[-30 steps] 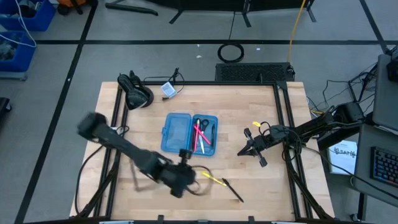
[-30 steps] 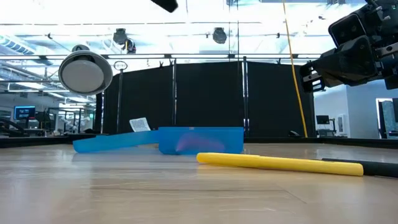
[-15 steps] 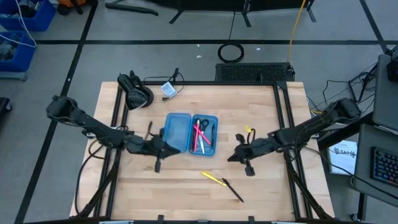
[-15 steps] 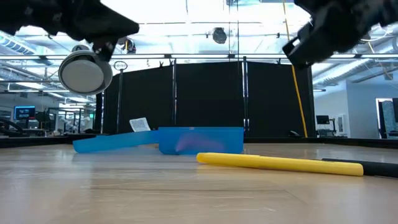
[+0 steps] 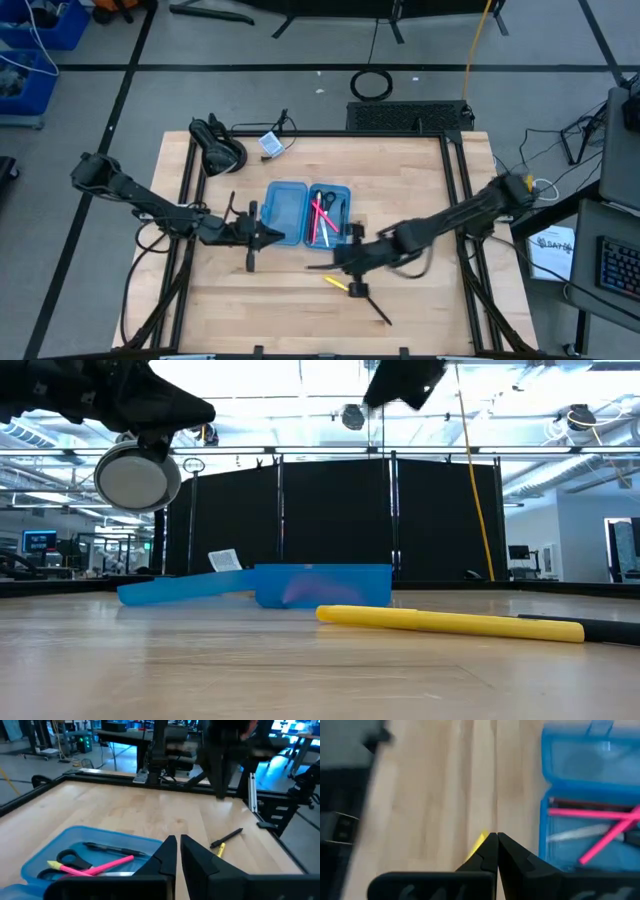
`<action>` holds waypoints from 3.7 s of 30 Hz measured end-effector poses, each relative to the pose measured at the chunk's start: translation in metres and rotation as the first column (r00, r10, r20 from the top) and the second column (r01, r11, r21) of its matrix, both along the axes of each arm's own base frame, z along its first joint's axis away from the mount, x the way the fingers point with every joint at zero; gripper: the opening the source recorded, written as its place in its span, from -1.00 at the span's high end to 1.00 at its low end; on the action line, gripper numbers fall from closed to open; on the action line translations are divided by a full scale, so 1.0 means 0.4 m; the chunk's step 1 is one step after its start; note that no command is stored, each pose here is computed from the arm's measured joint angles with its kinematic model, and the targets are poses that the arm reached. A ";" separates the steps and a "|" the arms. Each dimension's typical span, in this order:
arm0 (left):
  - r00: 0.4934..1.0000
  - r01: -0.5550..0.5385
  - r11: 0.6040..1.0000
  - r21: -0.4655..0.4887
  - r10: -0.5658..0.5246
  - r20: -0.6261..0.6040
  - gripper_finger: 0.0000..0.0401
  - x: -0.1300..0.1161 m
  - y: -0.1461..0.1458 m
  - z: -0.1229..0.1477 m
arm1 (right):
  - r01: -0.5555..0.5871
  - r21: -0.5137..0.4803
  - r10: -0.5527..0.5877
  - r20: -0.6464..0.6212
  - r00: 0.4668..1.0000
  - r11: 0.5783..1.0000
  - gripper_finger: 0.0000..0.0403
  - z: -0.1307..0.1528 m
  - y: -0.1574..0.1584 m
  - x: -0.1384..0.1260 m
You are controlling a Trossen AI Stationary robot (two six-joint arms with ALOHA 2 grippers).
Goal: Pick & place school supplies into a supply box
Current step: Put the yellow pen into the blue supply box
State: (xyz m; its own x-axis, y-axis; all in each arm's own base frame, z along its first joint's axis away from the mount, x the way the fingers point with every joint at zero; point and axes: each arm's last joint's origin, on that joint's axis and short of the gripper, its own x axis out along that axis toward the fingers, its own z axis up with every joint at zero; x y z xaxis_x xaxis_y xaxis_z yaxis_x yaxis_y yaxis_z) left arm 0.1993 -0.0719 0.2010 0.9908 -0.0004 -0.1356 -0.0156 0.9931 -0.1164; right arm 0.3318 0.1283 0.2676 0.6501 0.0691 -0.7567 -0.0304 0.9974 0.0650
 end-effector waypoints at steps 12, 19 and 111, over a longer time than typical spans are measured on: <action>0.996 0.036 0.972 0.232 -0.017 -0.082 0.91 -0.003 0.002 -0.020 | 0.061 0.020 -0.054 -0.258 0.965 0.998 0.73 -0.199 -0.011 0.166; 0.983 0.049 0.953 0.300 0.007 -0.183 0.85 -0.010 0.006 -0.045 | 0.248 0.129 -0.202 -0.290 0.935 0.960 0.19 -0.210 -0.057 0.188; 0.959 0.088 0.898 0.431 0.041 -0.281 0.79 -0.019 0.013 -0.069 | 0.424 0.168 -0.325 -0.418 0.848 0.890 0.84 -0.293 0.026 0.176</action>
State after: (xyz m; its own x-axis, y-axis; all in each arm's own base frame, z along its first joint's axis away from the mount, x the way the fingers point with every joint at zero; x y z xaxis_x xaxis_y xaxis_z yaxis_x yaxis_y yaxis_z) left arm 0.1918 -0.0667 0.1735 0.9133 0.0996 -0.3949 0.0408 0.9423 0.3322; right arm 0.4023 0.1387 0.1502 0.3403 0.0924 -0.9358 0.4178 0.8767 0.2385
